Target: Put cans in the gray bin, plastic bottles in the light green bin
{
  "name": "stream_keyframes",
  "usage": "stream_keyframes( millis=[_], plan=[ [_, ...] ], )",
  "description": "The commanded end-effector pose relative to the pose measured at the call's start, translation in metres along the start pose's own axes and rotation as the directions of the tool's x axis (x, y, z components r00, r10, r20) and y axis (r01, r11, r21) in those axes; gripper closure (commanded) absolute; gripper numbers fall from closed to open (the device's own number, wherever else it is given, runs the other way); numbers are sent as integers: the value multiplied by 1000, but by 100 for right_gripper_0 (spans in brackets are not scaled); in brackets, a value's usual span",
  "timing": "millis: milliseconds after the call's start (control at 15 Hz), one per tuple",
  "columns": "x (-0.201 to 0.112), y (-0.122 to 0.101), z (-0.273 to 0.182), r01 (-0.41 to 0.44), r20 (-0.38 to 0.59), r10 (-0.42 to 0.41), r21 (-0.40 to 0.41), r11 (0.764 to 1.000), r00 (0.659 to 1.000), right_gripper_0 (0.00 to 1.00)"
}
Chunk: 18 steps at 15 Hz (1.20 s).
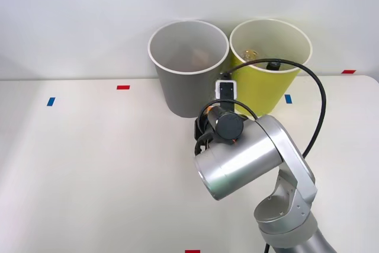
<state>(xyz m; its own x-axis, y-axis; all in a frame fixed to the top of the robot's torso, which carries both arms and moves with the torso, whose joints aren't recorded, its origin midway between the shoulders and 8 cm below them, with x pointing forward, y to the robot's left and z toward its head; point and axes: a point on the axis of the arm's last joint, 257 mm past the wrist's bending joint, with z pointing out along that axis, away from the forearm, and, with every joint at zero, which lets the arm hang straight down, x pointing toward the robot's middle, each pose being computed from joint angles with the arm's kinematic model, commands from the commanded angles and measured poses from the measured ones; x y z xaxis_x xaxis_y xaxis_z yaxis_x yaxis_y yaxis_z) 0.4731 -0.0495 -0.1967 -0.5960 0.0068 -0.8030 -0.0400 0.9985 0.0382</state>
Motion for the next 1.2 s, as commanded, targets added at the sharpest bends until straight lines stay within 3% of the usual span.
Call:
stream_keyframes(
  millis=[67,200,400,667,933,1200],
  plan=[
    [-32,-1,-26,179,151,-170,-47,983,974,98],
    [-44,2,-43,218,241,-189,-96,971,952,98],
    [-61,11,-78,237,370,-155,-187,953,916,99],
    [-109,44,-115,227,532,-17,-332,916,846,100],
    [-156,62,-142,207,579,95,-433,877,810,100],
    [-208,71,-124,234,622,100,-432,871,777,100]
  ],
)
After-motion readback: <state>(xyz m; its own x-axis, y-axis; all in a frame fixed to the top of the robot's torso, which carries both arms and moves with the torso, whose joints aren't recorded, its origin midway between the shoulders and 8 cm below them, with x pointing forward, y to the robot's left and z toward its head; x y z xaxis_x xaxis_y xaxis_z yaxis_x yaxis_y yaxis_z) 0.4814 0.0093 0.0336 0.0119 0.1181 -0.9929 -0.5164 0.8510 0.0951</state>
